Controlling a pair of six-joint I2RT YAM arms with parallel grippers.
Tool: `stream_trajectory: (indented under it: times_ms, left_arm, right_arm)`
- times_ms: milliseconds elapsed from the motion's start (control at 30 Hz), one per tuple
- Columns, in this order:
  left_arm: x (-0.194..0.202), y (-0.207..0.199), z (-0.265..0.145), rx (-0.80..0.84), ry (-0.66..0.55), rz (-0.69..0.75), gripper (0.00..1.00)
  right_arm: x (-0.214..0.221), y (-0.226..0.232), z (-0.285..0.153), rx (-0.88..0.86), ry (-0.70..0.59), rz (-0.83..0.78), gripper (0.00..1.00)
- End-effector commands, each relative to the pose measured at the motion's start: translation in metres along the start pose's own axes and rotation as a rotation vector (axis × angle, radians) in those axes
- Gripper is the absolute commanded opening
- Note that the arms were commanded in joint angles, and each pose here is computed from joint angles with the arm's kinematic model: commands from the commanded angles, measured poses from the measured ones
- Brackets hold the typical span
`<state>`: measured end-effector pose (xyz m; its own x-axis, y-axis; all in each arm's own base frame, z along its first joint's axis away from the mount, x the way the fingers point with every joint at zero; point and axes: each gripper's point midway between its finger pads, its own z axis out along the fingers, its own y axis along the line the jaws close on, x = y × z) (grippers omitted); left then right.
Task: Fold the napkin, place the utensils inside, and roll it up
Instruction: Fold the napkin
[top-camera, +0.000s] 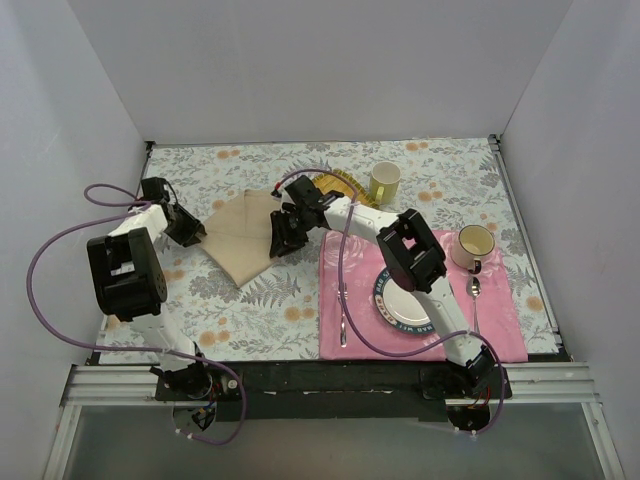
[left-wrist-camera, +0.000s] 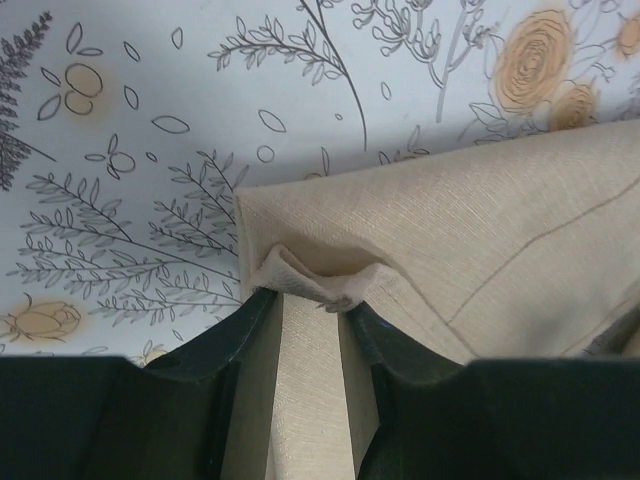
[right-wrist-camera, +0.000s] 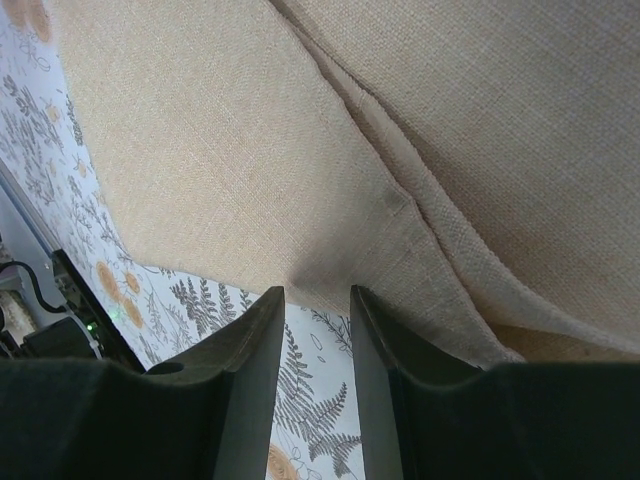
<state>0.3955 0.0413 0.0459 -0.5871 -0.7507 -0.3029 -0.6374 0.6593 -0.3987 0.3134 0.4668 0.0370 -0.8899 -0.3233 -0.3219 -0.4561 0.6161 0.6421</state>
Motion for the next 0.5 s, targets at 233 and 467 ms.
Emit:
stream_trajectory:
  times_ms: [233,467]
  left_arm:
    - [-0.043,-0.034,-0.043,0.070,-0.109,0.067,0.32]
    - [-0.041,-0.033,-0.033,0.093,-0.105,0.036,0.36]
  right_arm:
    - [-0.010,0.032,-0.019,0.045,-0.002,-0.135,0.42]
    - [-0.013,0.069,-0.020,-0.002,-0.030,-0.183,0.45]
